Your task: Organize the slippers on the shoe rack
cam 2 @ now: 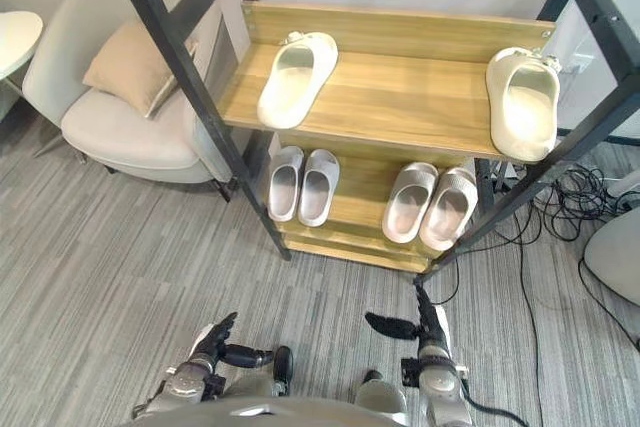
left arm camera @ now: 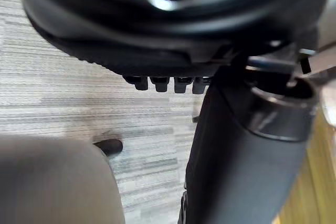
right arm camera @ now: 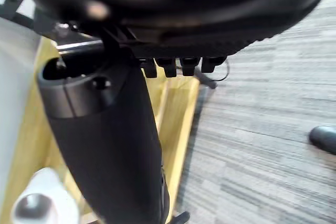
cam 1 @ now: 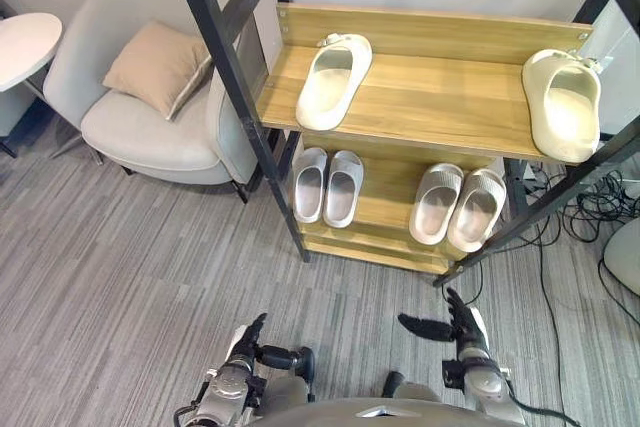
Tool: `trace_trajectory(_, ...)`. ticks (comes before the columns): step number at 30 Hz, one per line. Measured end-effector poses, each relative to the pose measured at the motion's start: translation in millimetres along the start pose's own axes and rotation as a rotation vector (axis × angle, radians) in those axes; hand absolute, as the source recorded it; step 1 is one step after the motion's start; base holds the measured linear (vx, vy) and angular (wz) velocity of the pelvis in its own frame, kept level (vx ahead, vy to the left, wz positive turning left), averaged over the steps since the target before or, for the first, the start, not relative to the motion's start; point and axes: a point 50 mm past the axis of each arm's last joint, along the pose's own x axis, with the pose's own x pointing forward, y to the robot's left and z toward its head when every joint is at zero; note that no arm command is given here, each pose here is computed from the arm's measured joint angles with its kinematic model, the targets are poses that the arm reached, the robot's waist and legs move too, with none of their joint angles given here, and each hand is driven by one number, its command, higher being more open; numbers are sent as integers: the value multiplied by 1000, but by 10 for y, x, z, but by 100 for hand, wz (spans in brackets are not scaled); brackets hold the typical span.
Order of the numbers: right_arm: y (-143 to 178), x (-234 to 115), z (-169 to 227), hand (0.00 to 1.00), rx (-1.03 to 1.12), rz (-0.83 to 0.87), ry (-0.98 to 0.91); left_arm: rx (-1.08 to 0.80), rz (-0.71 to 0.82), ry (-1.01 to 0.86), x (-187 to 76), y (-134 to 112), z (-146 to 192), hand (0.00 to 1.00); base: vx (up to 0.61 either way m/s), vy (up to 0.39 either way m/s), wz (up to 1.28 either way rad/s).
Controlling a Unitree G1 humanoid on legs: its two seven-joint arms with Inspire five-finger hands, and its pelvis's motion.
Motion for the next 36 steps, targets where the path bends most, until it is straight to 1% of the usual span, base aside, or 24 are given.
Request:
trace_trajectory(7,-44,-108,-416,100,72,-53,183,88,-85,-61,-7,-208,129,100,-14,0,-1)
trace_trajectory(9,-54,-151,-510,100,80,-56,218,132,-138,-155,-31,-343,327,100,0,0,0)
trace_trajectory(13,-53,-156,-519,100,82,-56,221,163,-245,-371,-166,-547,775,100,6,3,2)
trace_trajectory(15,-51,-152,-511,100,83,-53,217,116,-324,-518,-322,-670,1070,100,0,0,0)
trace_trajectory(19,-50,-149,-501,100,83,-51,209,56,-405,-742,-613,-805,1501,100,25,-8,4)
trace_trajectory(23,-55,-143,-484,100,80,-42,200,20,-417,-886,-803,-784,1786,100,7,-7,1)
trace_trajectory(26,-63,-137,-469,100,61,-34,190,-17,-392,-993,-942,-740,2010,100,0,0,0)
trace_trajectory(30,-41,-136,-454,100,48,-20,175,-83,-347,-1104,-1102,-632,2194,100,0,0,0)
trace_trajectory(36,-26,-139,-459,100,44,-13,176,-207,-294,-1213,-1297,-461,2376,100,0,0,0)
